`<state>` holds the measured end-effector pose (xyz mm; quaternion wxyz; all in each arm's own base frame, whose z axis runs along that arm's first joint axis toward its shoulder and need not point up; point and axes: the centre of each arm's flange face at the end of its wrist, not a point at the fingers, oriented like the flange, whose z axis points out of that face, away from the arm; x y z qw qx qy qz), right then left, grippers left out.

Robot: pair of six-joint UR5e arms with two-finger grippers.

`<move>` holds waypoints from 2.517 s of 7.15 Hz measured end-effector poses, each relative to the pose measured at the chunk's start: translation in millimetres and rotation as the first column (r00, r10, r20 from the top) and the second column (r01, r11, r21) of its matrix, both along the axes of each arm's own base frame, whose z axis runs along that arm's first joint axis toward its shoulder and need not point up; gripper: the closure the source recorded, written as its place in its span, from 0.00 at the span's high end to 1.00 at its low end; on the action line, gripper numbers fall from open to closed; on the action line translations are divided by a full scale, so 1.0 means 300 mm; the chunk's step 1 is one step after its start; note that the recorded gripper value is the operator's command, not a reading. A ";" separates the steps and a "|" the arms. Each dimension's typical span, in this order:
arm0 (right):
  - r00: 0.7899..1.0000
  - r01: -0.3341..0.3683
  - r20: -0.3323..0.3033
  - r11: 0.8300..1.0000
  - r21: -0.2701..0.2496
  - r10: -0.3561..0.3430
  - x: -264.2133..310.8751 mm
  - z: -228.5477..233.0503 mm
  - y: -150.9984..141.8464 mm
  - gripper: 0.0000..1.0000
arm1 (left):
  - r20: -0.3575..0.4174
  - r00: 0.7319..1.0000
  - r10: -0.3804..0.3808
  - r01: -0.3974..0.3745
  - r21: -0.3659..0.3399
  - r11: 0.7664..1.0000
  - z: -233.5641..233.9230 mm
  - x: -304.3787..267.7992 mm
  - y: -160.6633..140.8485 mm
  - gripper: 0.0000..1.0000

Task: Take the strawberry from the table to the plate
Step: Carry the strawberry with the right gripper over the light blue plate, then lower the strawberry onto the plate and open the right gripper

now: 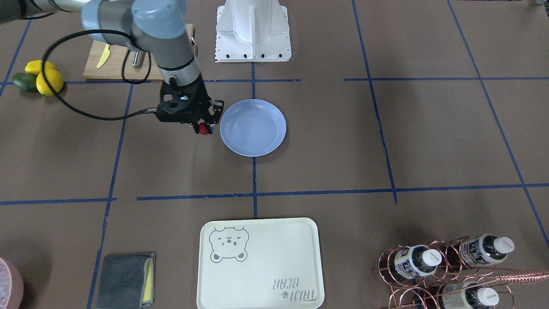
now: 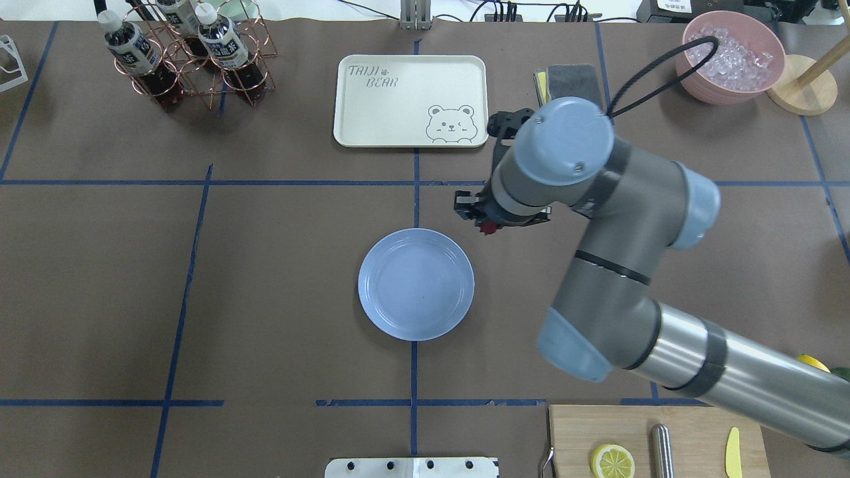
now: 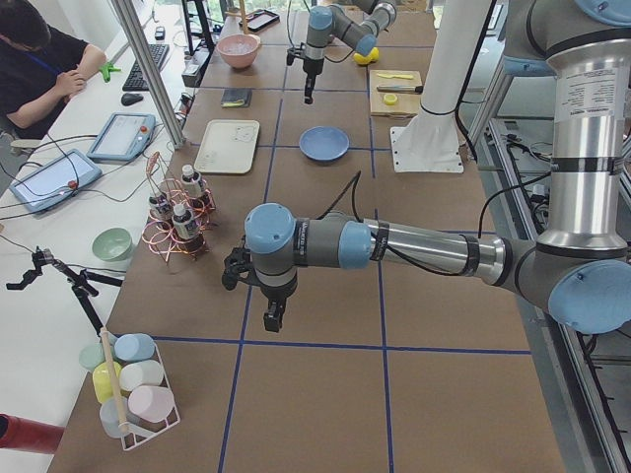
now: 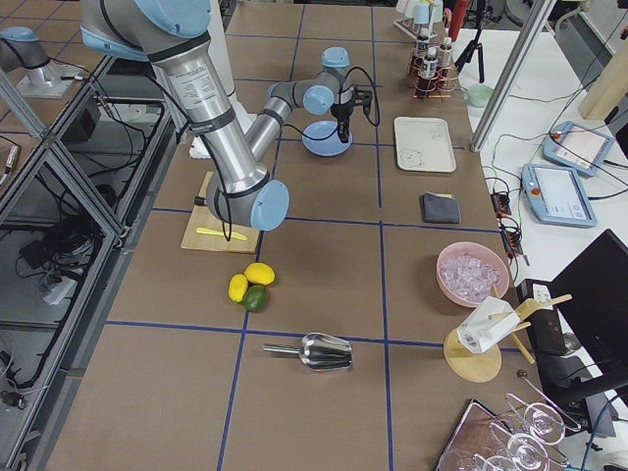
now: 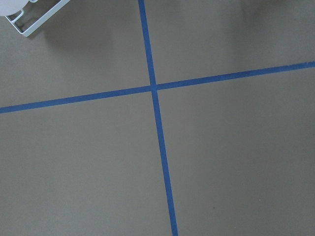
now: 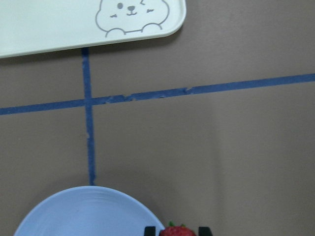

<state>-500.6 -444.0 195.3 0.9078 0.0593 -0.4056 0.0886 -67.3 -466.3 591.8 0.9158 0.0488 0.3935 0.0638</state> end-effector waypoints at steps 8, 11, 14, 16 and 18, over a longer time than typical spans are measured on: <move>0.996 -0.048 -0.077 0.999 -0.024 0.046 -0.474 0.026 0.129 0.00 | -0.019 1.000 0.005 -0.005 -0.003 1.000 0.024 0.011 -0.007 1.00; 0.996 -0.035 -0.084 0.999 -0.029 0.033 -0.451 -0.018 0.175 0.00 | -0.025 1.000 0.005 -0.005 0.011 1.000 0.062 0.012 -0.015 1.00; 0.995 -0.017 -0.094 0.999 -0.030 0.015 -0.470 -0.004 0.224 0.00 | -0.040 0.999 0.007 -0.006 0.020 1.000 0.072 0.016 -0.019 1.00; 0.995 -0.009 -0.096 1.000 -0.030 0.006 -0.483 0.004 0.242 0.47 | -0.041 0.999 0.006 -0.006 0.018 1.000 0.077 0.015 -0.018 1.00; 0.995 -0.006 -0.097 1.000 -0.030 0.004 -0.486 0.011 0.245 1.00 | -0.041 0.999 0.006 -0.006 0.015 1.000 0.082 0.015 -0.018 1.00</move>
